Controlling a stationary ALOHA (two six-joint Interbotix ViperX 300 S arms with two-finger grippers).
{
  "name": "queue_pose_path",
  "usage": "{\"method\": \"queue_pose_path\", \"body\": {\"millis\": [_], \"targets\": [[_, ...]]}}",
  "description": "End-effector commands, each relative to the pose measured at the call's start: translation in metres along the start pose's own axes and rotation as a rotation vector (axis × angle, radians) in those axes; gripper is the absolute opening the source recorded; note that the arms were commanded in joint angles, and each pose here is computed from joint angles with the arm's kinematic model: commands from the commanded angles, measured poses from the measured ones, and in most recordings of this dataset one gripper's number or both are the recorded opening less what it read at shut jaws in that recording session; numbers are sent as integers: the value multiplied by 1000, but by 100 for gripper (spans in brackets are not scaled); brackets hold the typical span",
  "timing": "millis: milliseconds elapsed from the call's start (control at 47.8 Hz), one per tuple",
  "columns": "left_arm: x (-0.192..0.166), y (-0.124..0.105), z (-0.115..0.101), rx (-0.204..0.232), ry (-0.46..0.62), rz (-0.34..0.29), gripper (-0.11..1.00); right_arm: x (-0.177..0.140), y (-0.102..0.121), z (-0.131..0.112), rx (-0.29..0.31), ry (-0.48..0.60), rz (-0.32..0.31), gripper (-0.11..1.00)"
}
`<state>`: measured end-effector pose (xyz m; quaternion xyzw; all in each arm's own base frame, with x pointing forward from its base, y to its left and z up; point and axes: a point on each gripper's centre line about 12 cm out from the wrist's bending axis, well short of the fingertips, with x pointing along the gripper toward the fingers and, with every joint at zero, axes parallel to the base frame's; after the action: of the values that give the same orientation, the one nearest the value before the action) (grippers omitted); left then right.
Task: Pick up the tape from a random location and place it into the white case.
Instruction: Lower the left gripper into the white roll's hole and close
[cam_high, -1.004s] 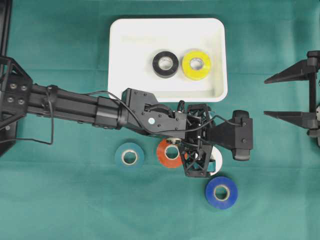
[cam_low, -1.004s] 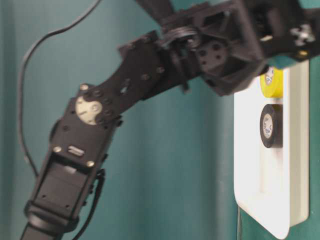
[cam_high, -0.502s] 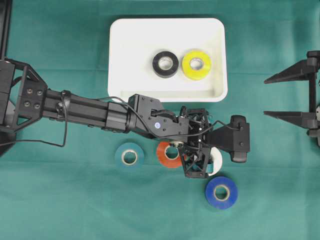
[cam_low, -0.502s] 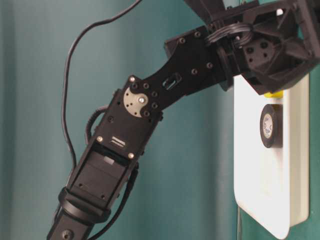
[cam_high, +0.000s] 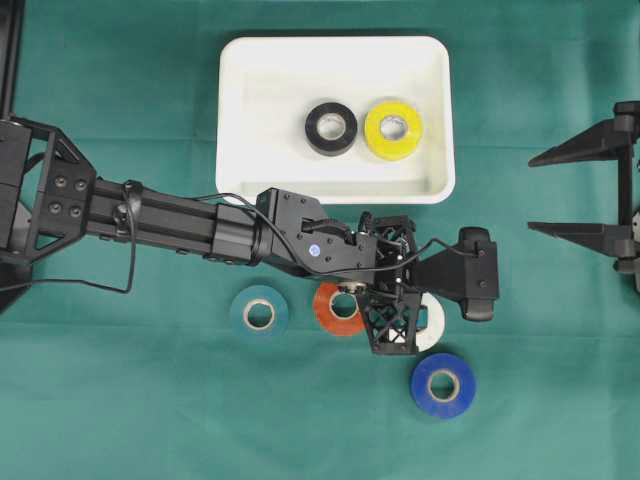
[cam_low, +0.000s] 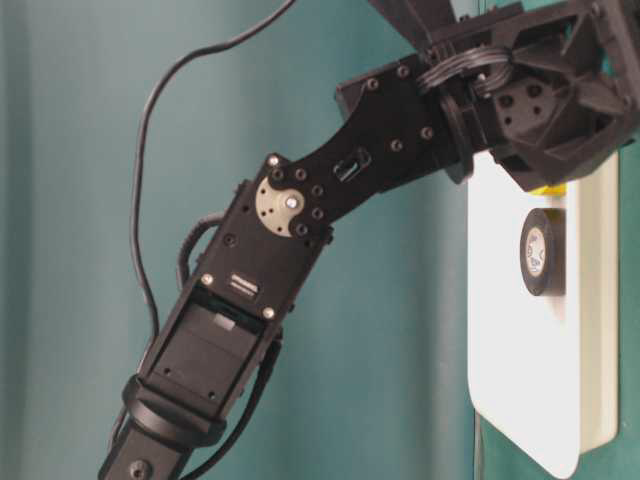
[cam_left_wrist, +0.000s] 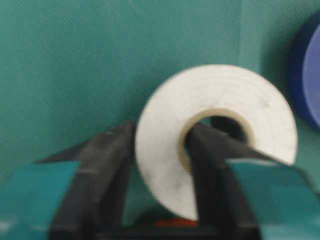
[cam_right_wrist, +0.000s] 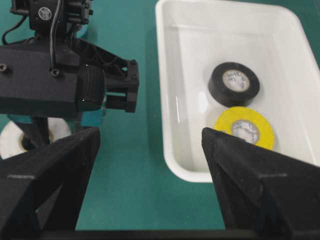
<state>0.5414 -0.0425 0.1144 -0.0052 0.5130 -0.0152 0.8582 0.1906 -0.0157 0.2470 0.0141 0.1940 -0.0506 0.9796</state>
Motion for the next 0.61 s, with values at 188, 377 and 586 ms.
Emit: {"method": "queue_pose_path", "body": {"millis": [188,377,586], "targets": [[-15,-2,10,2,-37,-3,25,0,0,8,-8,-14,-3,82],[-22,-8,15,10,-40,-8,25,0,0,9,-6,-17,-3,82],[-53,-12,30,14,-73,-13,25,-1,0,10,-5,-20,-3,82]]}}
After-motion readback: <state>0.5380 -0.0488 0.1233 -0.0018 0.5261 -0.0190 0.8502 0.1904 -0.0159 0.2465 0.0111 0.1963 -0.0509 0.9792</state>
